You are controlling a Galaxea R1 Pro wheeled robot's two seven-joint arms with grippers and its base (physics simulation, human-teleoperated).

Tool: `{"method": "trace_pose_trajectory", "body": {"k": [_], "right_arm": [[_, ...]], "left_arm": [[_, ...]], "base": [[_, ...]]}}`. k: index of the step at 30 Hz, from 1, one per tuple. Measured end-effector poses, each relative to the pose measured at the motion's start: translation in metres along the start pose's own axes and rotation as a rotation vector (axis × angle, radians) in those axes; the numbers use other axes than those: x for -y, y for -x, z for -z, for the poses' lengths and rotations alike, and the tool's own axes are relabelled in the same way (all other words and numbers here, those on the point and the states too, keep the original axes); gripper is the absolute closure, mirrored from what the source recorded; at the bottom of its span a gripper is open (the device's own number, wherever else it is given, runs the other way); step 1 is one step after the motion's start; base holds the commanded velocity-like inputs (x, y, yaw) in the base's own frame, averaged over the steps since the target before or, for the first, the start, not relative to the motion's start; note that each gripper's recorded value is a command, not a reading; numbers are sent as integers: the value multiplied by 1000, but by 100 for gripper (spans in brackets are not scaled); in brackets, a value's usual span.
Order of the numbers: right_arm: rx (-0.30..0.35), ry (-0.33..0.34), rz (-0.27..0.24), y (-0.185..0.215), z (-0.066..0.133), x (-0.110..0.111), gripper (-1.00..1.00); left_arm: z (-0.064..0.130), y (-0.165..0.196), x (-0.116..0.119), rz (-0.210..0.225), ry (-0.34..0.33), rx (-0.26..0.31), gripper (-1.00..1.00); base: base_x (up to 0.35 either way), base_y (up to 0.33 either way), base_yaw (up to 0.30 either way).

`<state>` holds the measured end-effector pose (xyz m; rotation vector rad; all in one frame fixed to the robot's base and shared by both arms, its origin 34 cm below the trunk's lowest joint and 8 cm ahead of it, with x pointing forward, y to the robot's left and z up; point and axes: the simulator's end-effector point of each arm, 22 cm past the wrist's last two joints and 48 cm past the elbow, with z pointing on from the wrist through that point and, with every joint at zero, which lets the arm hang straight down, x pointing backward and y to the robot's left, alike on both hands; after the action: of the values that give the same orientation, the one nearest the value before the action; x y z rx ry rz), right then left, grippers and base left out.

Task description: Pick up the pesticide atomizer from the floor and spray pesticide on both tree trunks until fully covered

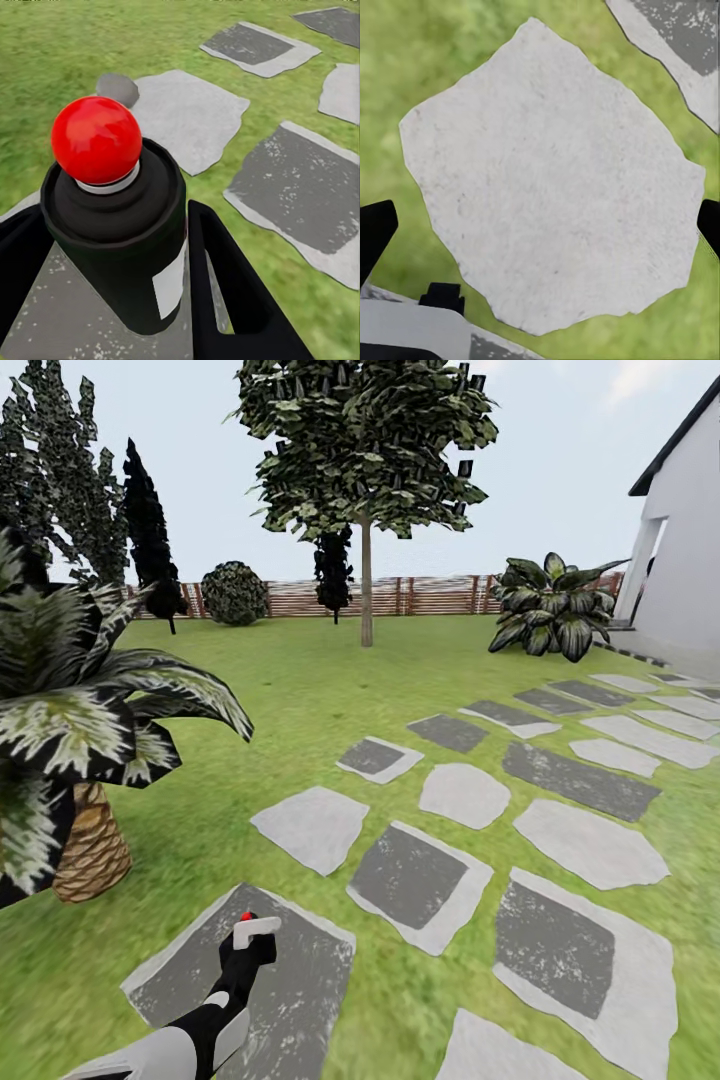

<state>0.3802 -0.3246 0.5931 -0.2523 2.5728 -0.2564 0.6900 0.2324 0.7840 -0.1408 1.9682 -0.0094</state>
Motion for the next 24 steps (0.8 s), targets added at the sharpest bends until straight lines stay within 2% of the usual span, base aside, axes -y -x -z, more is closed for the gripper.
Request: {"method": "trace_pose_trajectory", "body": {"k": [12,24], "right_arm": [[-1,0,0,0,0,0,-100],[-2,1,2,0,-1,0,-100]], "left_arm": [[0,0,0,0,0,0,100],[-1,-1,0,1,1,-2,100]], "base": [[82,0,0],[311,0,0]]}}
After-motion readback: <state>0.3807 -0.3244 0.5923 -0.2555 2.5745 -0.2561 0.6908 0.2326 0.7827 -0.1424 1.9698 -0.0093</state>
